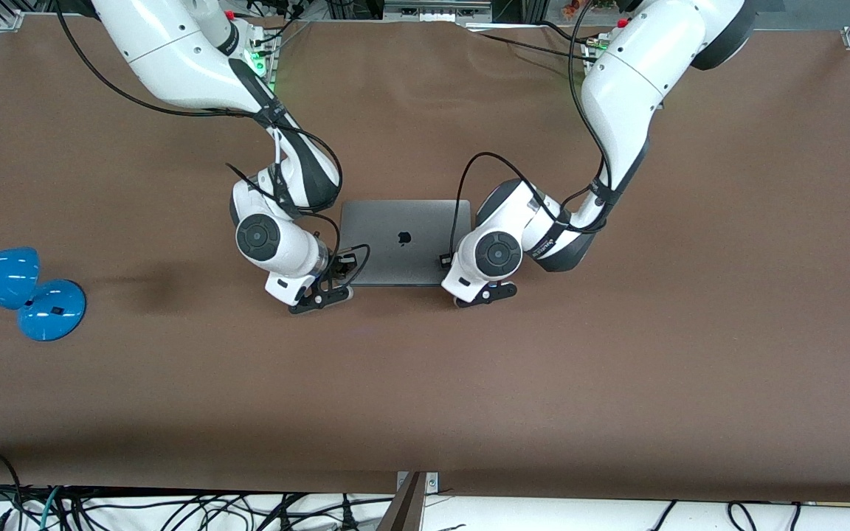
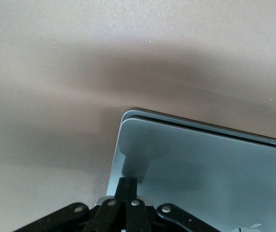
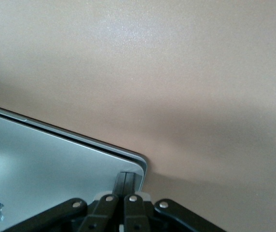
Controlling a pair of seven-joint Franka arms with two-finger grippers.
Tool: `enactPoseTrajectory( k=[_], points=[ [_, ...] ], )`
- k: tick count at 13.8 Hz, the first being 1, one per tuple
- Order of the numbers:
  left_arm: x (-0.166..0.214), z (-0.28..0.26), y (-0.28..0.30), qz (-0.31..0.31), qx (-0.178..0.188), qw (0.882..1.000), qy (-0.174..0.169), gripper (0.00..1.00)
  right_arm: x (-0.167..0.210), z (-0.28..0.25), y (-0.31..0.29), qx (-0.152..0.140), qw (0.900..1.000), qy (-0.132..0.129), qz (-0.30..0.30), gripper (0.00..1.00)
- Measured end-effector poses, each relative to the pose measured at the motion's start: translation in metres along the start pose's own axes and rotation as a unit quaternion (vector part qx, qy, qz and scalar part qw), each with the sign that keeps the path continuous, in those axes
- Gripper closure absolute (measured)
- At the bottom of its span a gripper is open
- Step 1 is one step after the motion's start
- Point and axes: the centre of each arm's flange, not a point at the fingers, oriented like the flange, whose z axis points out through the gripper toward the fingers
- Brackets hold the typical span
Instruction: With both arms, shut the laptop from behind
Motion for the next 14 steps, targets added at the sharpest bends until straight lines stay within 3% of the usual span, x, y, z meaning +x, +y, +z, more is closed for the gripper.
enactPoseTrajectory(
  k=[13, 14],
  points=[
    [0.001, 0.003, 0.001, 0.002, 0.005, 1.0, 0.005, 0.99, 0.007, 0.0, -0.005, 0.002, 1.0, 0.014, -0.004, 0.99],
    [0.002, 0.001, 0.001, 0.002, 0.004, 1.0, 0.006, 0.94, 0.009, -0.005, -0.007, 0.003, 1.0, 0.014, -0.004, 0.99]
  ],
)
